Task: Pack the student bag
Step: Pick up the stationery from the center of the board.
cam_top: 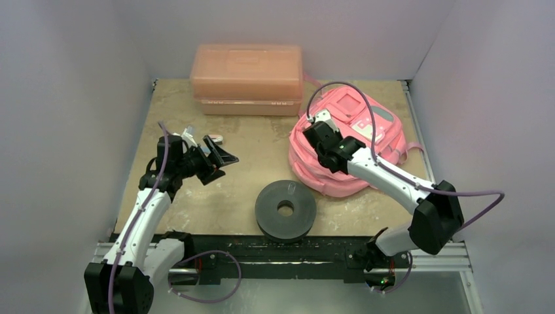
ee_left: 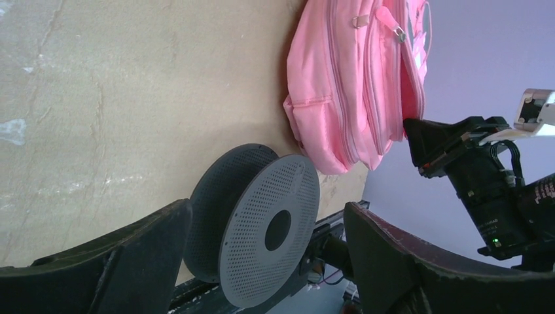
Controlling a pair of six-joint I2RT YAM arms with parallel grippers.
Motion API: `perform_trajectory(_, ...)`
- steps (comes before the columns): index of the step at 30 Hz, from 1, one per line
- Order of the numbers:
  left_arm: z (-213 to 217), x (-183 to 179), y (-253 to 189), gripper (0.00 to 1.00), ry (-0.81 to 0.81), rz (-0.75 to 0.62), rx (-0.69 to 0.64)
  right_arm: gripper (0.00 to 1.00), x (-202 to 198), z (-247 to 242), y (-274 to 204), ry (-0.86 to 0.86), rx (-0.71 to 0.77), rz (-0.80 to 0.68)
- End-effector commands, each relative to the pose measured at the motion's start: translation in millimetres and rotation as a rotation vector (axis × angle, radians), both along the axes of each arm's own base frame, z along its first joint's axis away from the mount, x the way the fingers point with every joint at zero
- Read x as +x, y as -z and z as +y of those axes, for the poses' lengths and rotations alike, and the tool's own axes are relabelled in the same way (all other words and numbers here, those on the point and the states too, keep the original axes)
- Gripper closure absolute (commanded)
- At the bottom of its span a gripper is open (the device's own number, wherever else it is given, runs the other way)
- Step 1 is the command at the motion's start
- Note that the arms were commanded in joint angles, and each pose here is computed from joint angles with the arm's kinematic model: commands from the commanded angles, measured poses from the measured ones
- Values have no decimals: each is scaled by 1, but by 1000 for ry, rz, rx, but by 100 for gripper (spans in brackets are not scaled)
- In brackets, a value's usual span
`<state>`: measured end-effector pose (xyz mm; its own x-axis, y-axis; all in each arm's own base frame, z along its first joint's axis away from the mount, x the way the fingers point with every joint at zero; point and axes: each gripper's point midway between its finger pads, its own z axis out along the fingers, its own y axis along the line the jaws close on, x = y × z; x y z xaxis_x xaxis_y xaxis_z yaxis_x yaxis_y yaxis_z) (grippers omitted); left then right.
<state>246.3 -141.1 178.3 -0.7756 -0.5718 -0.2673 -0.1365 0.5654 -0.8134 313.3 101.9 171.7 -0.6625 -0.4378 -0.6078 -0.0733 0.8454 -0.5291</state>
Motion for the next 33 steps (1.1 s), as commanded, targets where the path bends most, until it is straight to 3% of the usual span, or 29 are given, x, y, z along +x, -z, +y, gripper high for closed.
perform_trajectory(1,16,8,2,15,-100,24,51,91,9,-1,-10,17,54,-59)
perform_trajectory(2,23,8,7,15,-135,54,78,99,9,2,-13,-1,66,-63)
perform_trajectory(3,32,10,13,14,-183,93,101,100,9,4,-16,-17,78,-66)
perform_trajectory(8,80,24,42,19,-451,296,125,100,7,16,-29,-86,169,-91)
perform_trajectory(14,128,41,70,23,-714,482,279,100,5,32,-42,-158,270,-123)
perform_trajectory(17,139,46,86,27,-813,588,236,100,3,37,-42,-183,296,-115)
perform_trajectory(23,156,47,99,37,-958,816,286,100,-2,40,-47,-215,338,-131)
perform_trajectory(33,161,68,121,39,-1143,976,233,100,-4,46,-47,-245,367,-136)
